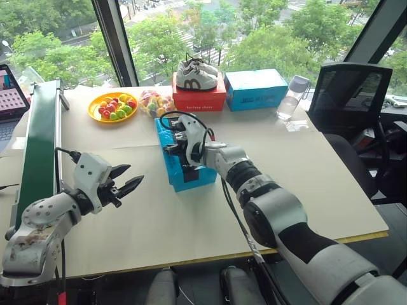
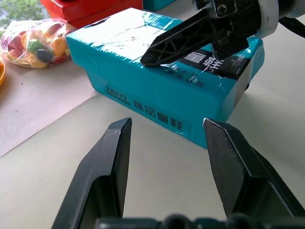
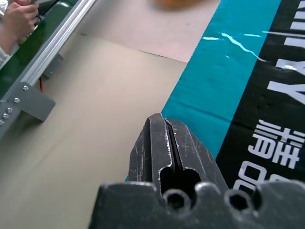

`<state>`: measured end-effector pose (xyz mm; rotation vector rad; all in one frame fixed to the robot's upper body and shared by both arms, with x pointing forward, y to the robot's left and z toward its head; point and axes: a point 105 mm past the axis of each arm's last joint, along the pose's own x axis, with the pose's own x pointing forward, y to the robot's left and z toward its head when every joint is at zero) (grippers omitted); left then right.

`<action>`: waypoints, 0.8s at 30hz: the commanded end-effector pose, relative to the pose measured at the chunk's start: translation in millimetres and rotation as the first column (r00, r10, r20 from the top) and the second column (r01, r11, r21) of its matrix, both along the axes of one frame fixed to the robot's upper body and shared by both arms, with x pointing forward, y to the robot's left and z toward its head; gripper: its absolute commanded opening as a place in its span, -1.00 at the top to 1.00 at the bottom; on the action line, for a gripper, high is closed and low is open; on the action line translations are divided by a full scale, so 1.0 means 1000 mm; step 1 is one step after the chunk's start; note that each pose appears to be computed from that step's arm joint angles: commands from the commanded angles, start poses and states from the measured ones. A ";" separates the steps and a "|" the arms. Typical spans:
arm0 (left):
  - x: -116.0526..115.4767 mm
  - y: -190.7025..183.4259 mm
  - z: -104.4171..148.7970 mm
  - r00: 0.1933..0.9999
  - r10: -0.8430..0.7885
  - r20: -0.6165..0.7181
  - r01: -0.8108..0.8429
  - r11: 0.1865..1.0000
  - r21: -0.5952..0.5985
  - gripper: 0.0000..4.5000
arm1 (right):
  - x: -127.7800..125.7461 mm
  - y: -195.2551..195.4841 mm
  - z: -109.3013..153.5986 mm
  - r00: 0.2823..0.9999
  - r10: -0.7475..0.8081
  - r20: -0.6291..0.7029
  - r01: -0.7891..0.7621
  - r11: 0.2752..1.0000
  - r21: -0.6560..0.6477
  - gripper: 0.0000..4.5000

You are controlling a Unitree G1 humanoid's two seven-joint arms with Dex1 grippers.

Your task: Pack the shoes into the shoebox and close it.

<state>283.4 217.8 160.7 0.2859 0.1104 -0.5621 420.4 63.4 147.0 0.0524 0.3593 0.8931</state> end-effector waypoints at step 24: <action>0.017 0.039 -0.021 0.795 0.600 0.090 -0.538 0.765 -0.354 -0.12 | -0.004 -0.259 0.016 0.818 -0.514 0.257 0.524 0.851 0.034 1.00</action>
